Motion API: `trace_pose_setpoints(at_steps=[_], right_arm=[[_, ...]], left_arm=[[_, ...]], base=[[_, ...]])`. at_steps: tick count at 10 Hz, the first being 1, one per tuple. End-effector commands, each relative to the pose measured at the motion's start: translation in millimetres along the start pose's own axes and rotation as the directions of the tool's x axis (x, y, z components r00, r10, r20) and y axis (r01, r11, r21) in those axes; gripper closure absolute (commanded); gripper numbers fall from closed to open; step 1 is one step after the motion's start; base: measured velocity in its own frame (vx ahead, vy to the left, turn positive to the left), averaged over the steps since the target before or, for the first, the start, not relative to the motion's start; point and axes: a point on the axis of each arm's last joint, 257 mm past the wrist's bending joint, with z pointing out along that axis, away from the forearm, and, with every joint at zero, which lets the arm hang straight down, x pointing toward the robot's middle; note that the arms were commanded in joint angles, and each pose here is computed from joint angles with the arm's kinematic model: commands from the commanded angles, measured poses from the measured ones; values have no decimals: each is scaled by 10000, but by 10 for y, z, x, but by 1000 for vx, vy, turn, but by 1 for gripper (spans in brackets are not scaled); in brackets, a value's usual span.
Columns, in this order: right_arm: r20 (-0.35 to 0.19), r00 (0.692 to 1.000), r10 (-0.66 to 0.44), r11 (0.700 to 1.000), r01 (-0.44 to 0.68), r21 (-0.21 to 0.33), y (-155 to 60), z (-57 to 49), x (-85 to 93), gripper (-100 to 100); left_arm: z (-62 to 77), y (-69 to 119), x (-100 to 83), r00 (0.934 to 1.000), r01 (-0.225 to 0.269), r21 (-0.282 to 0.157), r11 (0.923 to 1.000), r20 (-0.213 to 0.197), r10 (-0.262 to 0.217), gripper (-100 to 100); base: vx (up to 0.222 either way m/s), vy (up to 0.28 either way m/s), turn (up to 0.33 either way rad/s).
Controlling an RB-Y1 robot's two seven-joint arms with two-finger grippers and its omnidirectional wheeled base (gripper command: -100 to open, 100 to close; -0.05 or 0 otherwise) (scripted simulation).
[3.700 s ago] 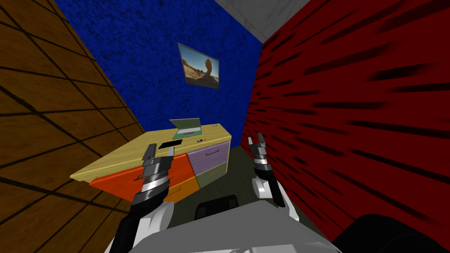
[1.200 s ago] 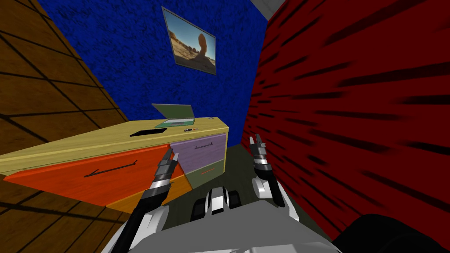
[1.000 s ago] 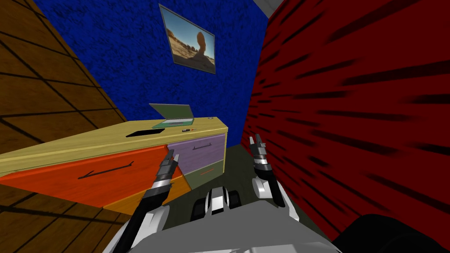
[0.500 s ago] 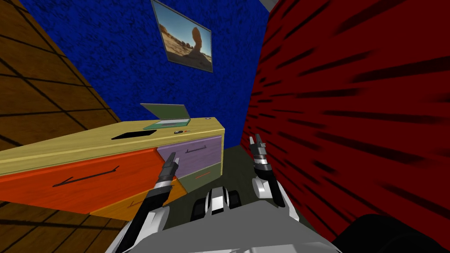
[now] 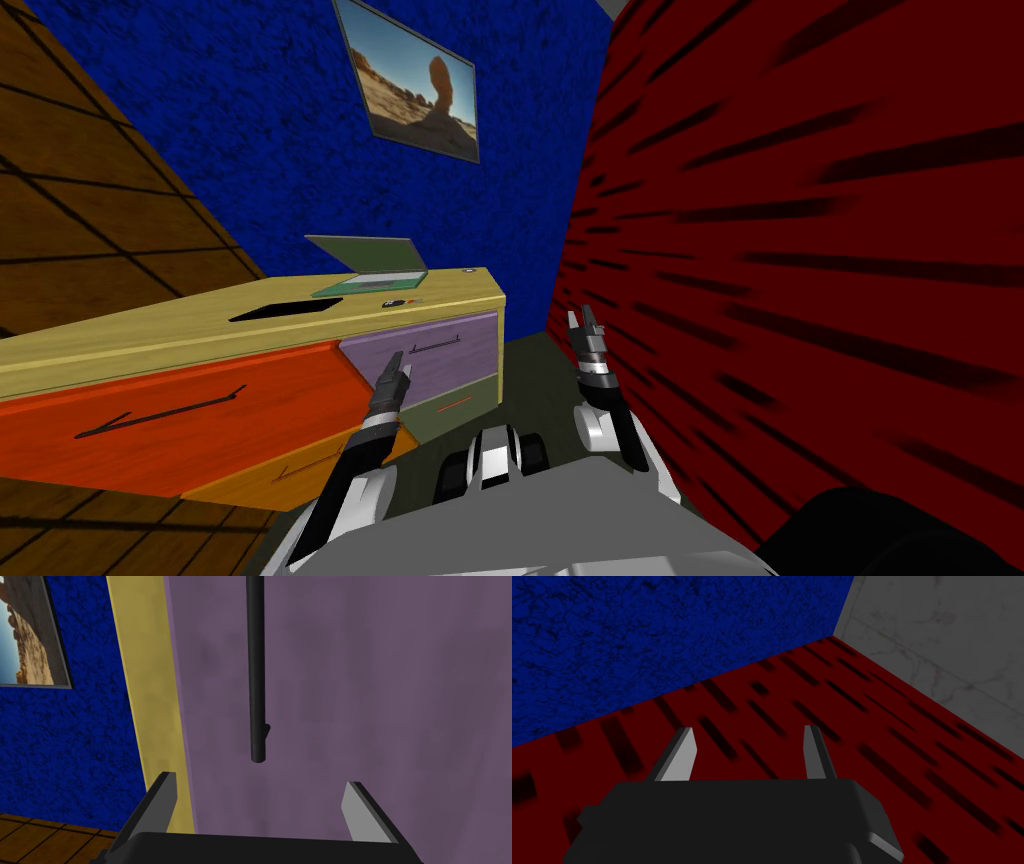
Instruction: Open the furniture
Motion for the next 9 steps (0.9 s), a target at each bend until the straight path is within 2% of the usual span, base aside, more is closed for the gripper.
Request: trace_pose_setpoints(at_steps=[1, 3, 7, 8, 9], right_arm=[[0, 10000, 0, 10000, 0, 0, 0, 0, 0, 0], [0, 10000, 0, 10000, 0, 0, 0, 0, 0, 0], [-1, 10000, -2, 10000, 2, 1, 0, 0, -1, 0], [-1, 10000, -2, 10000, 2, 0, 0, 0, 0, 0], [-1, 10000, 0, 10000, 0, -1, 0, 0, 0, 0]], left_arm=[[-24, 93, 58, 9976, 561, -214, 9982, 428, -552, -100], [-33, 121, 104, 9936, 918, -274, 9954, 685, -897, -100], [-23, 44, 64, 9947, 818, -247, 9963, 650, -801, -100], [-30, 103, 87, 9947, 830, -261, 9962, 625, -813, 100], [-20, 79, 78, 9947, 825, -274, 9962, 632, -806, 100]], base=[[10, -34, 8], [8, -19, 5], [46, 12, -10], [-44, -4, 24], [-28, -2, 18]])
